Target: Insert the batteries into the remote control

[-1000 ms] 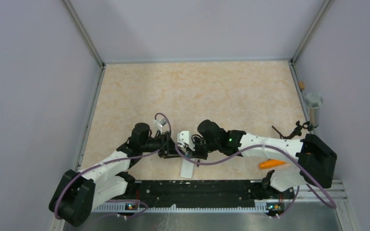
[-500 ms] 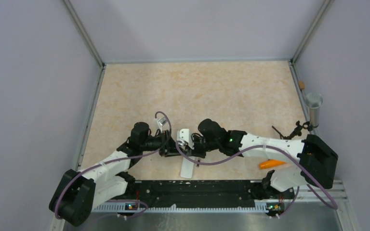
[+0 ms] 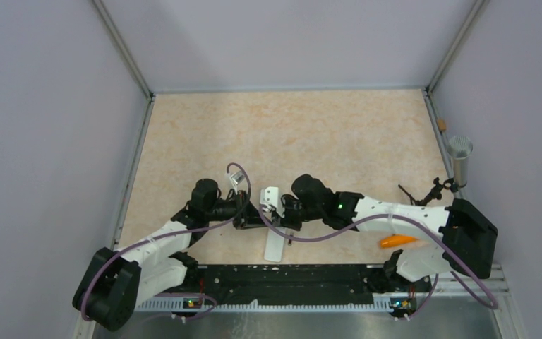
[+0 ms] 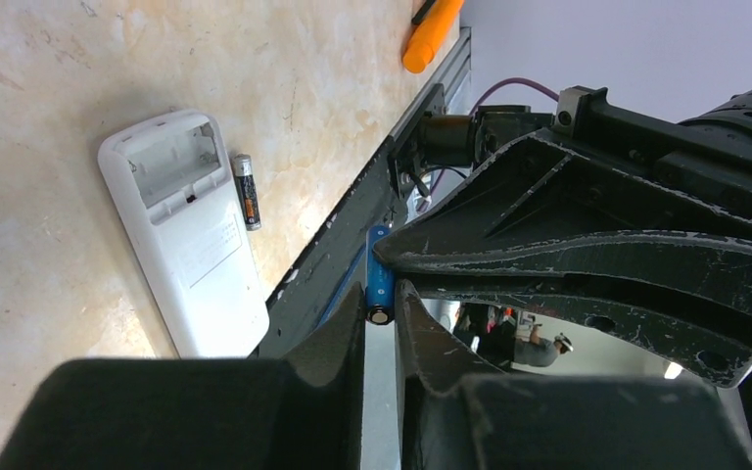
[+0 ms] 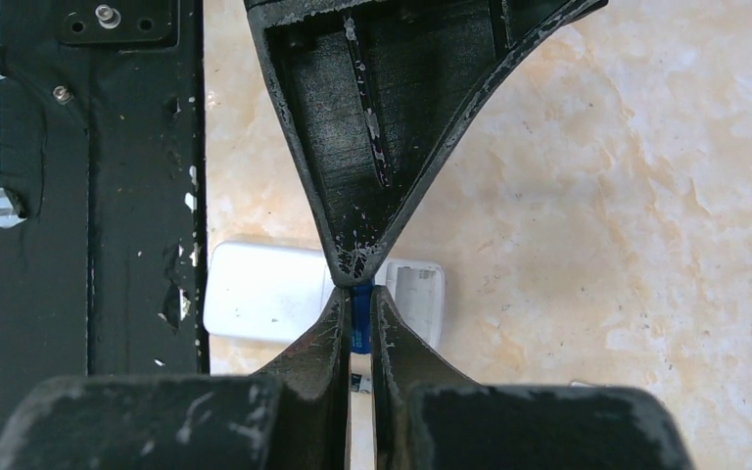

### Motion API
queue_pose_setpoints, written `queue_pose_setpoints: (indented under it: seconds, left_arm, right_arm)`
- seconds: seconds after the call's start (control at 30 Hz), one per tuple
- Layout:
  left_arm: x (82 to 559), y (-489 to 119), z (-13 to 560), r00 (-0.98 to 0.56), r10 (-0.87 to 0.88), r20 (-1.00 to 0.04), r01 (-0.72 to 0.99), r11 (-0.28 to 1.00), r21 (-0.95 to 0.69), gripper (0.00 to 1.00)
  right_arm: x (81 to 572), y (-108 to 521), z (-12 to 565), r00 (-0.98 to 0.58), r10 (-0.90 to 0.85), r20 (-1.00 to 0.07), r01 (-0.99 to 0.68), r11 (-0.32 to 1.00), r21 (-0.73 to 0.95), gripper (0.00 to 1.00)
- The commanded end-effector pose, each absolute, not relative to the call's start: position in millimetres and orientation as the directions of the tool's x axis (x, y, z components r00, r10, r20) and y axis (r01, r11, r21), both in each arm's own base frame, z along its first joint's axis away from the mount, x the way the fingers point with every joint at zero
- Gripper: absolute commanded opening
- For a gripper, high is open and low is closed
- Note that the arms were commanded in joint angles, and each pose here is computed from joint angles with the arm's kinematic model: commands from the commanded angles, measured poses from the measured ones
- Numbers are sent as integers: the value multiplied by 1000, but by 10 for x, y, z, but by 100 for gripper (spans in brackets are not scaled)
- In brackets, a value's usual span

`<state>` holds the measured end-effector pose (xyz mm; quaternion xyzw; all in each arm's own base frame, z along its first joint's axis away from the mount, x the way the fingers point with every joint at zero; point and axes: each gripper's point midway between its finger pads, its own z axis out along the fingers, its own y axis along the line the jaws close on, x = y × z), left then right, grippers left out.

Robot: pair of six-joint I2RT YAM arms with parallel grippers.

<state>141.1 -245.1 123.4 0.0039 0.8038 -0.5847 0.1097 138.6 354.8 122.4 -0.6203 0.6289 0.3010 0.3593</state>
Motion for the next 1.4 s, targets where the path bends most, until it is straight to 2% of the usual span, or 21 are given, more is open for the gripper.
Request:
queue_pose_setpoints:
  seconds: [0.0, 0.07, 0.3, 0.6, 0.9, 1.03, 1.13, 1.2, 1.27, 1.37]
  left_arm:
    - [1436, -2487, 1372, -967, -106, -231, 195, 275, -941, 10]
    - [1439, -2491, 1379, -967, -106, -234, 198, 272, -942, 0]
    - [1444, -2487, 1468, -957, -122, -262, 227, 244, -943, 0]
    - [1384, -2492, 1545, -954, -111, -278, 254, 193, -948, 0]
    - [1342, -2502, 1590, -955, -91, -281, 264, 161, -951, 0]
    - [1334, -2502, 1595, -956, -86, -280, 265, 155, -952, 0]
    - [1327, -2503, 1607, -955, -86, -282, 268, 148, -952, 0]
    - [1327, -2504, 1611, -955, -87, -283, 269, 147, -952, 0]
    - [1326, -2503, 1603, -956, -87, -281, 266, 147, -953, 0]
    - [1332, -2503, 1581, -957, -91, -274, 258, 153, -954, 0]
  right_arm:
    - [1434, 3589, 1410, 48, -511, -858, -991, 86, -107, 0]
    - [1434, 3572, 1416, 48, -509, -860, -990, 91, -109, 7]
    - [1373, 3433, 1460, 53, -470, -881, -987, 111, -118, 32]
    - [1284, 3405, 1620, 111, -363, -925, -984, 88, -152, 34]
    - [1324, 3431, 1637, 134, -356, -925, -980, 94, -178, 30]
    - [1323, 3435, 1640, 134, -354, -926, -980, 92, -177, 22]
    - [1316, 3435, 1640, 133, -354, -926, -981, 89, -175, 21]
    - [1306, 3436, 1641, 135, -355, -925, -981, 83, -176, 14]
    - [1290, 3442, 1644, 138, -354, -925, -982, 73, -175, 0]
    - [1281, 3435, 1648, 143, -353, -925, -982, 66, -177, 0]
